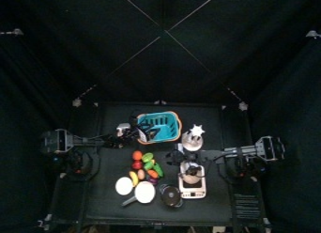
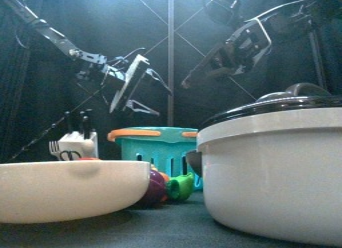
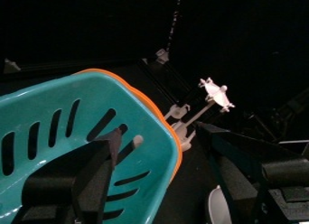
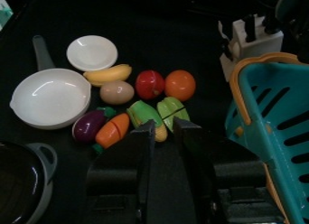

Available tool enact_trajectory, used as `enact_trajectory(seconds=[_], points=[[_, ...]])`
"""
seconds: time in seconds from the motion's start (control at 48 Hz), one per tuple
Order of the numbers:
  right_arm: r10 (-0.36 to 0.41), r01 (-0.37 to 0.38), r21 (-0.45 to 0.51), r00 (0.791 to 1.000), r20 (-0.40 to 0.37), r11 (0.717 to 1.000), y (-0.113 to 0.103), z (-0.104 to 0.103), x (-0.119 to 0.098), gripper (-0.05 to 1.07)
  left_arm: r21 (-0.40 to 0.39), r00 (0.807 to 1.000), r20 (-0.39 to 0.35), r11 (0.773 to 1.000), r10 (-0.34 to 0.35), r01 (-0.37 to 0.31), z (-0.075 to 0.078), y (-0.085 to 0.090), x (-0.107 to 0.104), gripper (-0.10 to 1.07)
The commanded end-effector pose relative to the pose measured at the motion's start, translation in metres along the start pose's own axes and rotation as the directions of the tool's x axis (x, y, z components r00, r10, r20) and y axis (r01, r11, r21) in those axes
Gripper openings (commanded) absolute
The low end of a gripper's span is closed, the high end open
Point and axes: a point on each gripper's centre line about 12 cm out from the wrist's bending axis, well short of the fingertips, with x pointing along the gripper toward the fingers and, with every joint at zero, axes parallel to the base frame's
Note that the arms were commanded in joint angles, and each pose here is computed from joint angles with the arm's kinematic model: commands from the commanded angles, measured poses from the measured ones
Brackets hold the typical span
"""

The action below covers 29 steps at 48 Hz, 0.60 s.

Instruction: Drop squash into basket

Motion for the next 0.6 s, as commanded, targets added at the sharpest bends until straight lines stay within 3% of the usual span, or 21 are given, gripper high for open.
enact_trajectory(seconds=[0.0,0.188,0.583], points=[[-0.009,0.009,0.005,0.999,0.031,1.0,-0.003,0.008,-0.003,0.66,0.016,0.998,0.052,0.999,-0.047,0.047,0.013,-0.013,0.002,0.98],[-0.009,0.009,0.006,1.0,0.029,1.0,-0.003,0.008,-0.003,0.66,0.065,0.991,0.089,0.993,-0.101,0.095,0.019,-0.02,0.0,0.98],[-0.006,0.006,0.009,1.0,0.027,1.0,-0.002,0.007,-0.003,0.66,0.089,0.988,0.088,0.989,-0.13,0.122,0.02,-0.025,-0.01,0.98]])
